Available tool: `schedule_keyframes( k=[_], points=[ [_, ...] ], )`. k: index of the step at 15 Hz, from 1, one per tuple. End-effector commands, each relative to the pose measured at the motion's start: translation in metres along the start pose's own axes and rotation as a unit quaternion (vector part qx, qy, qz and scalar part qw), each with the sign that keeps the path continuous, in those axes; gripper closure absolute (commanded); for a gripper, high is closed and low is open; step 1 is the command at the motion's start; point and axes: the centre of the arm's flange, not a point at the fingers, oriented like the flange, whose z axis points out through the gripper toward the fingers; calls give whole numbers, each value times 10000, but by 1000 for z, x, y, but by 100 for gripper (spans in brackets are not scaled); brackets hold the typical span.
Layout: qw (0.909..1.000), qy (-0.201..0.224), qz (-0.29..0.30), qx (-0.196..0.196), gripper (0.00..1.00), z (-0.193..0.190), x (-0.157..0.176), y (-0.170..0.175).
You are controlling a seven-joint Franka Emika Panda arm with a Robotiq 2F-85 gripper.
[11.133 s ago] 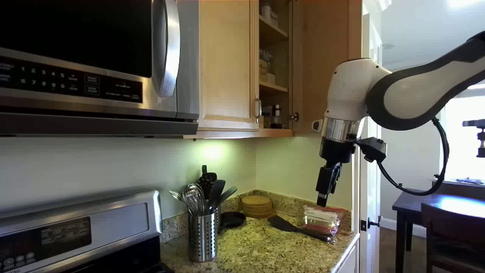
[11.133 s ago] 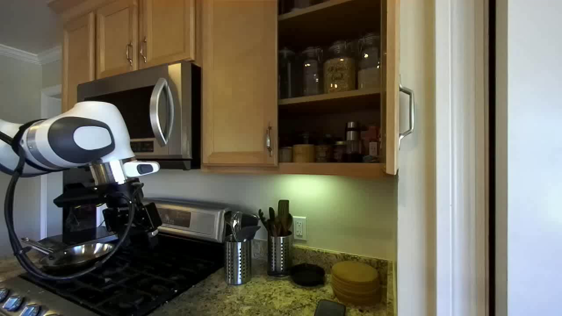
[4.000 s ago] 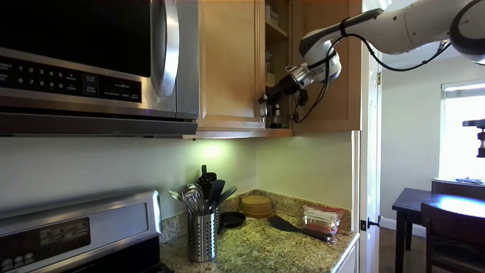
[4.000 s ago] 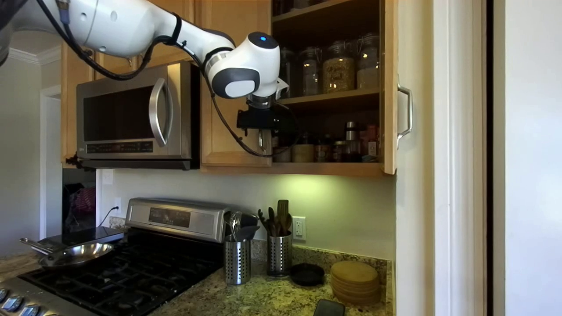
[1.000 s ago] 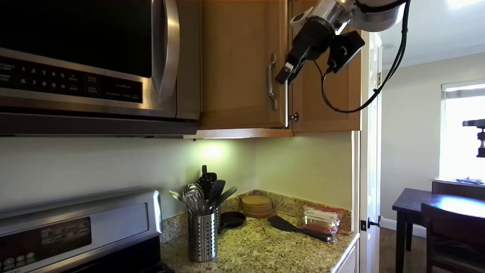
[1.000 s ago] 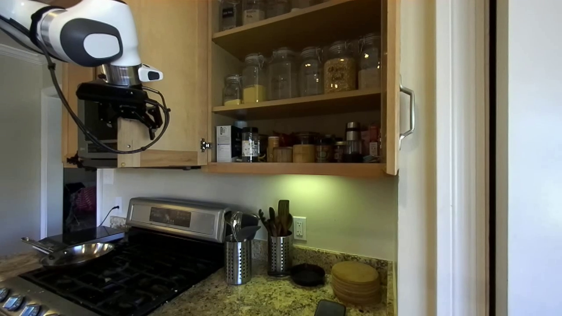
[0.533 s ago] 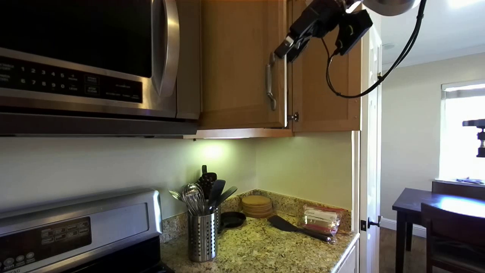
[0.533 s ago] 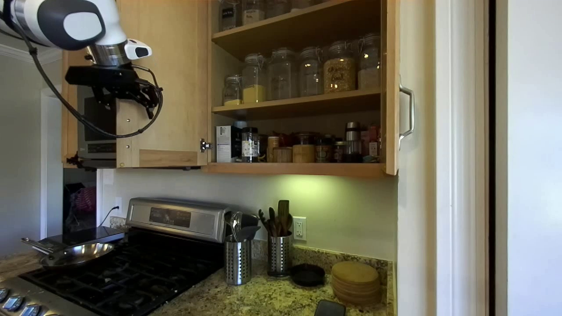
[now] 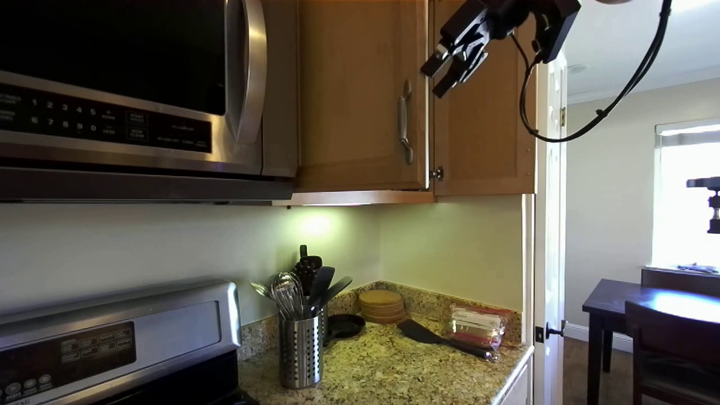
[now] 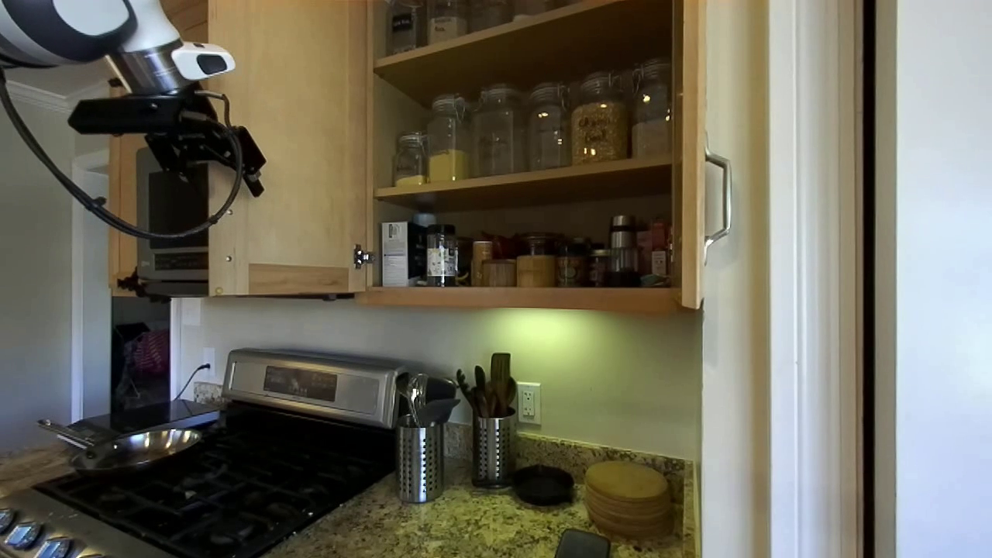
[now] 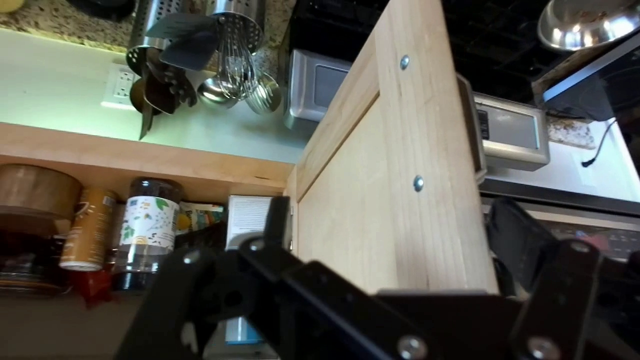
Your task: Open the left cabinet door then take out the bottle at the left and put it on the counter top
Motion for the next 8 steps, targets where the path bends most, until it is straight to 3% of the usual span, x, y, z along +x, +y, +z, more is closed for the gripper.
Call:
schedule_keyframes(
  k=[1, 8],
  points=[
    [9974, -78, 472, -547, 0, -9, -26, 9],
    [9864, -449, 1073, -1159, 0, -10, -44, 36]
  ],
)
